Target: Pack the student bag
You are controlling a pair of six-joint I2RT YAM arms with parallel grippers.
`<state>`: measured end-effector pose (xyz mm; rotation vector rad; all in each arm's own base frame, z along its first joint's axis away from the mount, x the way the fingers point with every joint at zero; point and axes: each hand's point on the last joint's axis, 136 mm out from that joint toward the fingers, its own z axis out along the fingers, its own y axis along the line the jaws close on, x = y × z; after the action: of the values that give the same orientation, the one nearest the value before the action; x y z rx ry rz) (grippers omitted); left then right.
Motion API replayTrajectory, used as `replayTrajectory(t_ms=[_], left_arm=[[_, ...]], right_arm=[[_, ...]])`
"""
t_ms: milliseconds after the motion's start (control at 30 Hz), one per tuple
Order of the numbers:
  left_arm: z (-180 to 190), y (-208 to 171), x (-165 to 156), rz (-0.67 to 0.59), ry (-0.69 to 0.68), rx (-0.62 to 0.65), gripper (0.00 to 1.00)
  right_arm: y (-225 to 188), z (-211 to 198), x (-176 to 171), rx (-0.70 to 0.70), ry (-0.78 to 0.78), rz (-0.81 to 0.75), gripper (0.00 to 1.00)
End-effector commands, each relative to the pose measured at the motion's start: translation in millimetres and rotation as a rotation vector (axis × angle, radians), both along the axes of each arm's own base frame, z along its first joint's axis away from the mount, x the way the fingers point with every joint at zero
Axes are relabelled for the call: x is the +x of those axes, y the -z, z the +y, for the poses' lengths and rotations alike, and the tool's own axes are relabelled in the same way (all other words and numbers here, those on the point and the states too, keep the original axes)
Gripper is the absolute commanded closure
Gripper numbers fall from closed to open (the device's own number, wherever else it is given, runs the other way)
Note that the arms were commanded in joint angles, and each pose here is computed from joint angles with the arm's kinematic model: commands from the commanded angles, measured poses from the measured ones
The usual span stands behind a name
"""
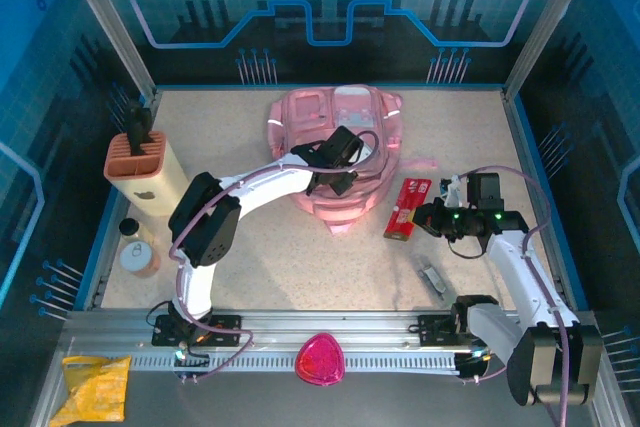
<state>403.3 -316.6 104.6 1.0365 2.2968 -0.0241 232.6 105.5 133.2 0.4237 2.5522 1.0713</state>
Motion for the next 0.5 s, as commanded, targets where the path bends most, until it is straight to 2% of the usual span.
replayTrajectory(t_ms=[0,67,133,300,467], left_arm=[[0,-8,19,-0.040,-0.038,-0.016,0.89],[-2,-12,19,-0.035,-0.042,-0.033,0.97],[-4,-18,19,-0.029,-0.058,-0.058,1.00],[-11,-45,16,-0.010,-0.112,-0.133,1.00],[-11,-78,18,-0.048,-0.160,-0.175,1.00]], right_arm=[[-11,3,1,0.006,-0.023,-0.024,1.00],[-13,3,1,0.003,-0.024,-0.029,1.00],[-16,2,2,0.007,-0.025,-0.036,1.00],[-30,14,8,0.089,-0.058,-0.065,1.00],[-34,32,22,0.137,-0.098,-0.075,1.00]])
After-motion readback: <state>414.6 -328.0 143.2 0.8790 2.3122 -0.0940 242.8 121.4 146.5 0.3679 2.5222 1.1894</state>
